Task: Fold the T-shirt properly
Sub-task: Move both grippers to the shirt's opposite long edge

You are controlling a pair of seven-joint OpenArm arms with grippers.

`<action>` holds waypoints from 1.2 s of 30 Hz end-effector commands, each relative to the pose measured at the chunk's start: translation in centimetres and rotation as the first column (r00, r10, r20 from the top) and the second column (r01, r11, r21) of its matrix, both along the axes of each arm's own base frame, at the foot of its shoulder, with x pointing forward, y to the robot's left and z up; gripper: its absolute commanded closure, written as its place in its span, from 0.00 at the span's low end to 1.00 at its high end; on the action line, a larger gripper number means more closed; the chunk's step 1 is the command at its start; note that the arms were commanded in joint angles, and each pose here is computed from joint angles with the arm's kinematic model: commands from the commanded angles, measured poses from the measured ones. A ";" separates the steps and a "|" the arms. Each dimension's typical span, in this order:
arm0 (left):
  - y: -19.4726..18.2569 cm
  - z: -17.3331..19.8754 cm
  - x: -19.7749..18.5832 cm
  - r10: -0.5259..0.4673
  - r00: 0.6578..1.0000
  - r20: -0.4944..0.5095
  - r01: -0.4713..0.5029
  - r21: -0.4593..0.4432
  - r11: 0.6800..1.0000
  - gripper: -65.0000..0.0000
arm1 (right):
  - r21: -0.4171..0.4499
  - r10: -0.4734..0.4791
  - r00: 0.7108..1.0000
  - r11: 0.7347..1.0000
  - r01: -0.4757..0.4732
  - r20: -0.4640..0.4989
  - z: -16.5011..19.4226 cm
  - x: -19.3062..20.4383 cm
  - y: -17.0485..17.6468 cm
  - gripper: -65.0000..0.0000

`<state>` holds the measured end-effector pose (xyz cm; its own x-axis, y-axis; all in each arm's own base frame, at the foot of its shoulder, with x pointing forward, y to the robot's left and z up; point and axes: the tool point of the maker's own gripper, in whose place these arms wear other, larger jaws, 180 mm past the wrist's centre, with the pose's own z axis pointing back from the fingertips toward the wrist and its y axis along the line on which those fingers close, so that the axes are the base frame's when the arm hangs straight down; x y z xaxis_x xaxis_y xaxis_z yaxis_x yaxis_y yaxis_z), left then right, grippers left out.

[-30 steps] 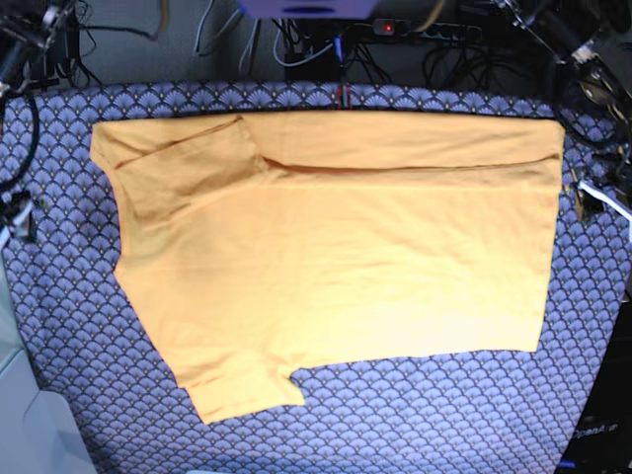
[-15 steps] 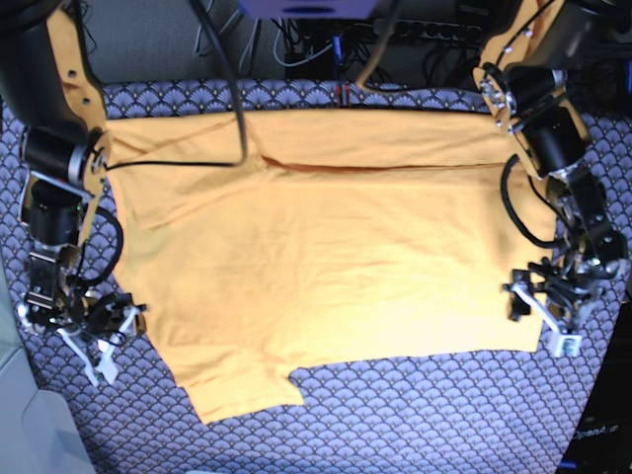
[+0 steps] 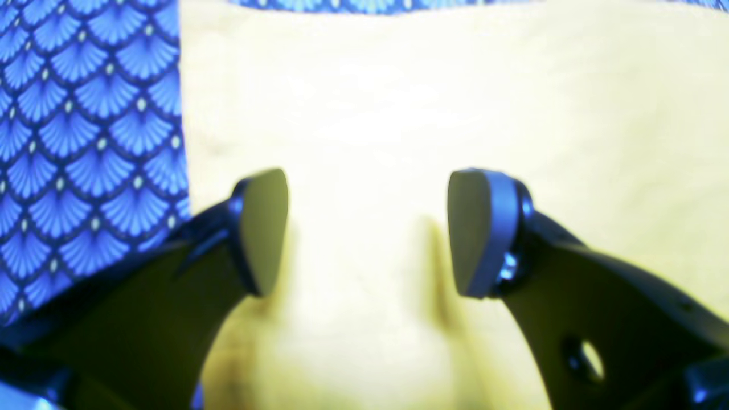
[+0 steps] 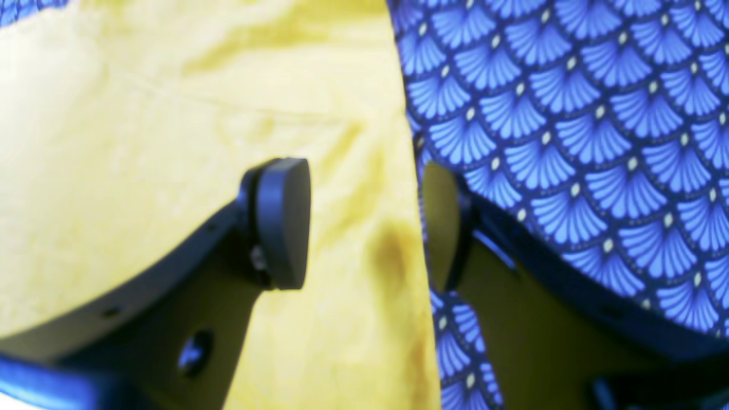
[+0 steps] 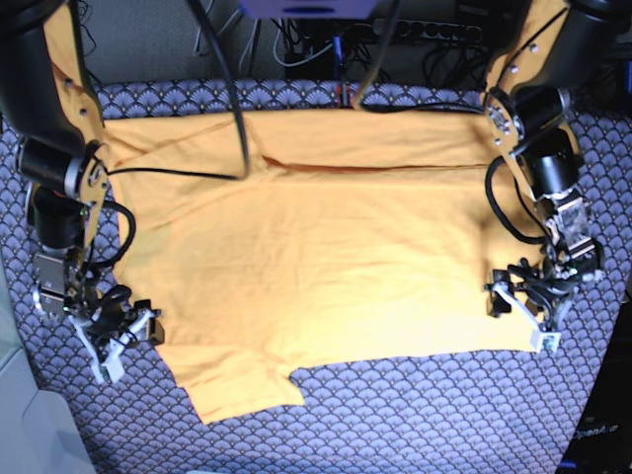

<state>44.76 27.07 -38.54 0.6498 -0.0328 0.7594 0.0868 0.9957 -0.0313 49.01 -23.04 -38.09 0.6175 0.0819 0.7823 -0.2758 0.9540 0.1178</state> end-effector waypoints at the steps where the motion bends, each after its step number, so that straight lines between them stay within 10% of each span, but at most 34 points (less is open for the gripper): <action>1: 0.8 2.1 1.2 0.011 0.998 0.063 -0.012 0.008 1.000 0.35 | 0.013 -0.019 0.996 1.000 0.018 0.082 2.8 1.8 -0.7 0.50; 20: 3.4 2.0 -3.8 0.026 0.999 0.038 -0.032 0.154 0.987 0.35 | 0.126 -0.056 0.994 0.991 0.044 0.098 0.5 0.9 0.6 0.50; 36: 3.4 0.4 -5.2 0.027 1.000 0.000 -0.027 0.154 0.988 0.35 | 0.049 -0.224 0.962 0.975 0.218 0.158 0.9 1.7 -3.4 0.50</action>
